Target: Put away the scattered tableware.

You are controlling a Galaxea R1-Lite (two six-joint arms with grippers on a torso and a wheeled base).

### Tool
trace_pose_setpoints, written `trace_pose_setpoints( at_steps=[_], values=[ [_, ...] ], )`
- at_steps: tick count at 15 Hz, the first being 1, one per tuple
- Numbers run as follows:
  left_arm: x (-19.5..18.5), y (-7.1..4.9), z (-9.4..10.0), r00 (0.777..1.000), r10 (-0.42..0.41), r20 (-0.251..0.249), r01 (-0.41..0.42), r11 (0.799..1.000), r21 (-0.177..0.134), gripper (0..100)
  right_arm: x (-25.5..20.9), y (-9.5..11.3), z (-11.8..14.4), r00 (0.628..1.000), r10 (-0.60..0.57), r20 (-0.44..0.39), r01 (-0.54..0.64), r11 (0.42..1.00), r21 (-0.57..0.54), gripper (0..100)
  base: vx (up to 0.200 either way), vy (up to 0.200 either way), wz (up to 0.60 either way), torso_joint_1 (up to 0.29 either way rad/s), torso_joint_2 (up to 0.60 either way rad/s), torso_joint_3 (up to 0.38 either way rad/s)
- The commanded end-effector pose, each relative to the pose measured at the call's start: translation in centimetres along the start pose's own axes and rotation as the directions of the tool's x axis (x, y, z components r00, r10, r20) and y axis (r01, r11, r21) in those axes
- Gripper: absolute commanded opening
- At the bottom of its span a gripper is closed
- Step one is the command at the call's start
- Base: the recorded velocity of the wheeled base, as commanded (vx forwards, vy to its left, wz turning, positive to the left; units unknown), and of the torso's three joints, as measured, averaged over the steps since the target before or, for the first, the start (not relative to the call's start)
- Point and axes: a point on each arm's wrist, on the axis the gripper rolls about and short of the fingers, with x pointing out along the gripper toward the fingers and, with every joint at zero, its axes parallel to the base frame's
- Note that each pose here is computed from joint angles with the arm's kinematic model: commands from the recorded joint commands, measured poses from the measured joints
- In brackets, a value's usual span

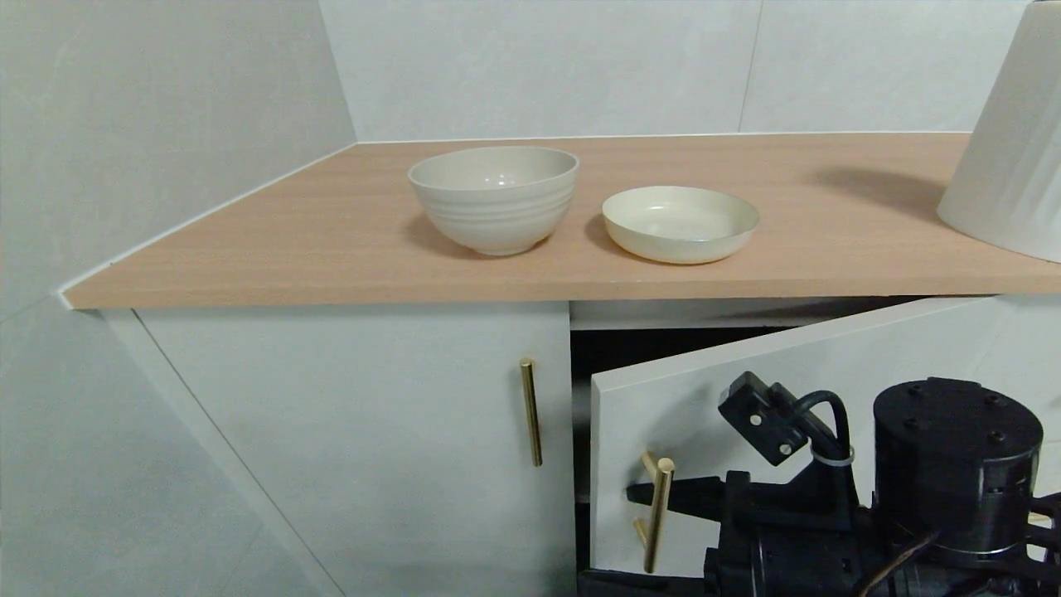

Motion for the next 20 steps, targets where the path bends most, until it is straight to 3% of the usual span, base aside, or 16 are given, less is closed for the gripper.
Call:
trace_pose_setpoints(
  at_steps=[1,3,4,6,7,9,11,12,13,14,15,16,17,18,20],
  values=[
    [-0.4,-0.3,3.2,0.993,-0.109,-0.044,0.109,0.994,-0.01,100,-0.1,0.0,-0.2,1.0,0.003,-0.005,-0.003,1.0,0.002,100,0.0,0.0,0.0,0.0,0.0,0.0],
    [1.1,-0.5,7.2,0.974,-0.188,-0.128,0.185,0.982,-0.034,100,-0.3,0.0,-0.3,1.0,0.001,-0.007,-0.001,1.0,0.003,100,0.0,0.0,0.0,0.0,0.0,0.0],
    [2.8,-0.6,9.2,0.953,-0.249,-0.171,0.243,0.968,-0.058,100,-0.4,0.1,-0.2,1.0,0.001,-0.001,-0.001,1.0,0.001,100,0.0,0.0,0.0,0.0,0.0,0.0],
    [5.4,-0.7,11.4,0.902,-0.367,-0.227,0.352,0.93,-0.106,100,-0.5,0.2,-0.1,1.0,0.003,0.005,-0.003,1.0,-0.001,100,0.0,0.0,0.0,0.0,0.0,0.0],
    [8.3,-0.8,13.0,0.84,-0.47,-0.271,0.441,0.883,-0.164,100,-0.5,0.2,-0.1,1.0,0.004,0.007,-0.004,1.0,-0.002,100,0.0,0.0,0.0,0.0,0.0,0.0],
    [12.1,-1.0,14.0,0.774,-0.539,-0.332,0.492,0.842,-0.222,100,-0.5,0.1,-0.2,1.0,0.001,0.002,-0.001,1.0,0.001,100,0.0,0.0,0.0,0.0,0.0,0.0],
    [15.5,-2.0,13.5,0.695,-0.607,-0.385,0.546,0.794,-0.265,100,-0.4,0.1,-0.2,1.0,0.001,0.002,-0.001,1.0,0.001,100,0.0,0.0,0.0,0.0,0.0,0.0],
    [16.9,-2.6,12.8,0.661,-0.63,-0.407,0.565,0.775,-0.283,100,-0.4,0.1,-0.2,1.0,0.002,0.001,-0.002,1.0,0.0,100,0.0,0.0,0.0,0.0,0.0,0.0],
    [18.1,-3.3,11.8,0.611,-0.656,-0.443,0.583,0.752,-0.309,100,-0.4,0.1,-0.1,1.0,0.003,0.004,-0.003,1.0,-0.001,100,0.0,0.0,0.0,0.0,0.0,0.0],
    [18.6,-3.8,11.2,0.579,-0.671,-0.464,0.594,0.737,-0.323,100,-0.5,0.1,-0.1,1.0,0.002,0.006,-0.002,1.0,-0.001,100,0.0,0.0,0.0,0.0,0.0,0.0],
    [19.1,-4.9,10.3,0.515,-0.7,-0.495,0.617,0.704,-0.352,100,-0.5,0.2,0.0,1.0,0.003,0.009,-0.003,1.0,-0.002,100,0.0,0.0,0.0,0.0,0.0,0.0],
    [19.5,-5.7,9.5,0.466,-0.716,-0.52,0.625,0.682,-0.38,100,-0.5,0.1,-0.1,1.0,0.002,0.006,-0.002,1.0,-0.001,100,0.0,0.0,0.0,0.0,0.0,0.0],
    [20.0,-6.3,8.8,0.434,-0.725,-0.535,0.621,0.67,-0.406,100,-0.4,0.1,-0.1,1.0,0.001,0.002,-0.001,1.0,0.001,100,0.0,0.0,0.0,0.0,0.0,0.0],
    [20.4,-6.6,8.1,0.418,-0.729,-0.543,0.614,0.667,-0.423,100,-0.3,0.0,-0.3,1.0,-0.001,-0.004,0.001,1.0,0.003,100,0.0,0.0,0.0,0.0,0.0,0.0],
    [21.0,-7.0,7.2,0.416,-0.733,-0.538,0.609,0.664,-0.434,100,-0.3,0.0,-0.3,1.0,-0.002,-0.005,0.002,1.0,0.003,100,0.0,0.0,0.0,0.0,0.0,0.0]
  ],
)
